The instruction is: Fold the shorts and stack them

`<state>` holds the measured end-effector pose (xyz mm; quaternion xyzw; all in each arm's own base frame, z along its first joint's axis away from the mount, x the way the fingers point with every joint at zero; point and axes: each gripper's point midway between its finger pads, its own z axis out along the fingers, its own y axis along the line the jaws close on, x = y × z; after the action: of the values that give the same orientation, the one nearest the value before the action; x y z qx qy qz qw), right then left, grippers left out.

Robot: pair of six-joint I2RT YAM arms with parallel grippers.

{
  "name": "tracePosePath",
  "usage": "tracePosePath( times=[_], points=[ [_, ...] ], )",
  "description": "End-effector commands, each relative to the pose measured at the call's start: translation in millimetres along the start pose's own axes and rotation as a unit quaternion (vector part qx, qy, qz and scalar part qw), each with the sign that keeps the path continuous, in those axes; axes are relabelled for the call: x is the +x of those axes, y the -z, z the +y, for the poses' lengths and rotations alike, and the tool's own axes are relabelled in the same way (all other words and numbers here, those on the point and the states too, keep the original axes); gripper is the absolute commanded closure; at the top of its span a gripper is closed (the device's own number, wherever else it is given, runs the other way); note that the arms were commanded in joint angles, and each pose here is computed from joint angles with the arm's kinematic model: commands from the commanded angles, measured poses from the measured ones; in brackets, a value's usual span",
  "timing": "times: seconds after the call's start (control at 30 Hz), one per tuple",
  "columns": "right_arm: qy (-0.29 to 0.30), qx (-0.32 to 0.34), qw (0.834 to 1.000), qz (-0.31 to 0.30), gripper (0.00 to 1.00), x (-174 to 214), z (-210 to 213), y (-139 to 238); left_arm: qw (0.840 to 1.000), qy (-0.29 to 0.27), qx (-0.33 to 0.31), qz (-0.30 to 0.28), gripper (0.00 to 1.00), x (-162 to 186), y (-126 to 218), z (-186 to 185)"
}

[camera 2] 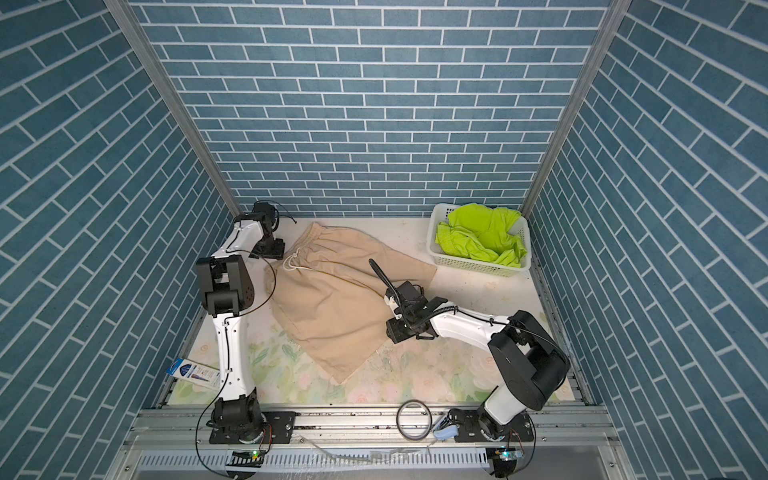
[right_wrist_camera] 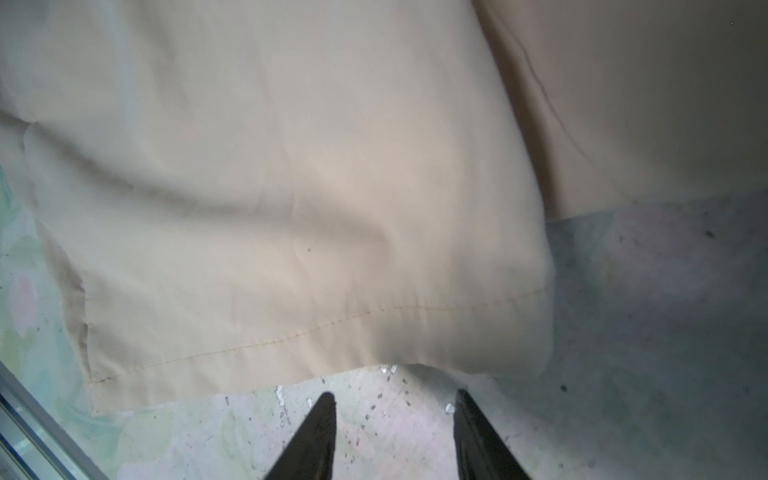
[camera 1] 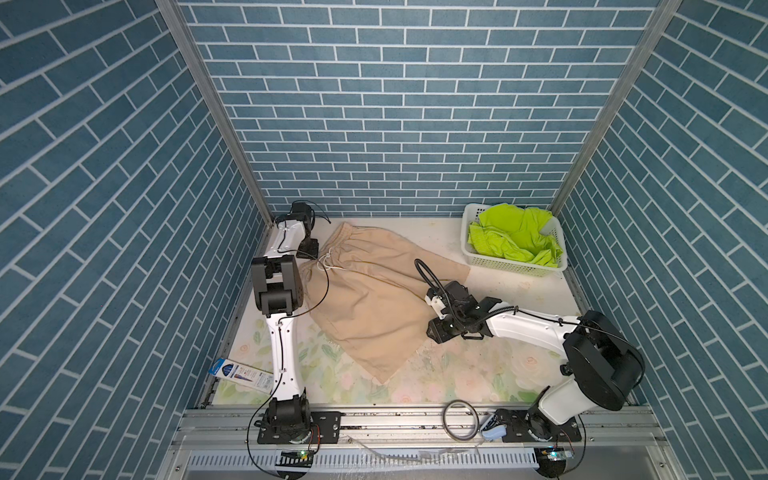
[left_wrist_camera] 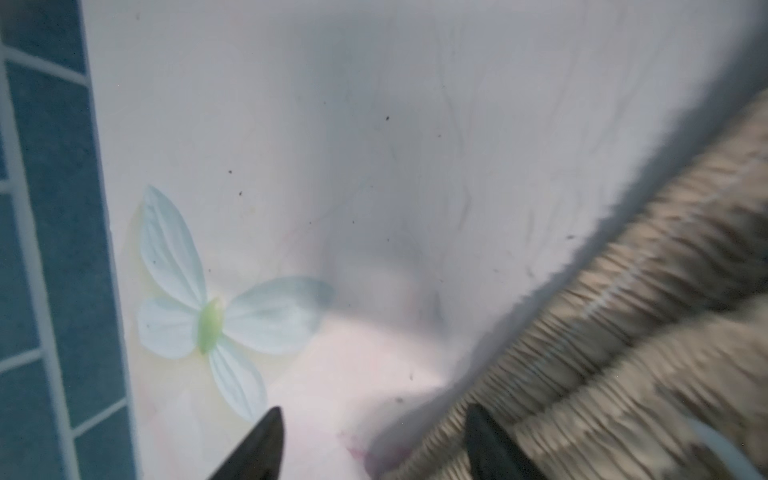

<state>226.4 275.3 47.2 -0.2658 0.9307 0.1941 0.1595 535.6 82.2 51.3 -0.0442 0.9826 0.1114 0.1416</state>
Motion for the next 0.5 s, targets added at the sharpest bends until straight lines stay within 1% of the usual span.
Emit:
tracePosePath(
  times=[0.0, 0.13, 0.2, 0.33, 0.47],
  points=[
    [-0.005, -0.009, 1.000, -0.015, 0.53, -4, 1, -2, 0.998, 0.029, 0.045, -0.014, 0.09, 0, 34, -11],
    [-0.005, -0.011, 1.000, -0.022, 0.53, 0, 1, 2, 0.996, 0.044, 0.081, -0.019, 0.07, 1, 39, -18],
    [-0.006, -0.012, 1.000, -0.026, 0.53, 2, 0, 4, 0.996, 0.044, 0.076, -0.003, 0.08, 7, 33, -18],
    [-0.010, -0.016, 0.999, -0.030, 0.53, 5, 1, 6, 0.997, 0.043, 0.062, 0.028, 0.16, 23, 21, -16],
    [-0.010, -0.021, 0.999, -0.035, 0.53, 7, 2, 8, 0.997, 0.044, 0.052, 0.035, 0.18, 34, 17, -13]
  ],
)
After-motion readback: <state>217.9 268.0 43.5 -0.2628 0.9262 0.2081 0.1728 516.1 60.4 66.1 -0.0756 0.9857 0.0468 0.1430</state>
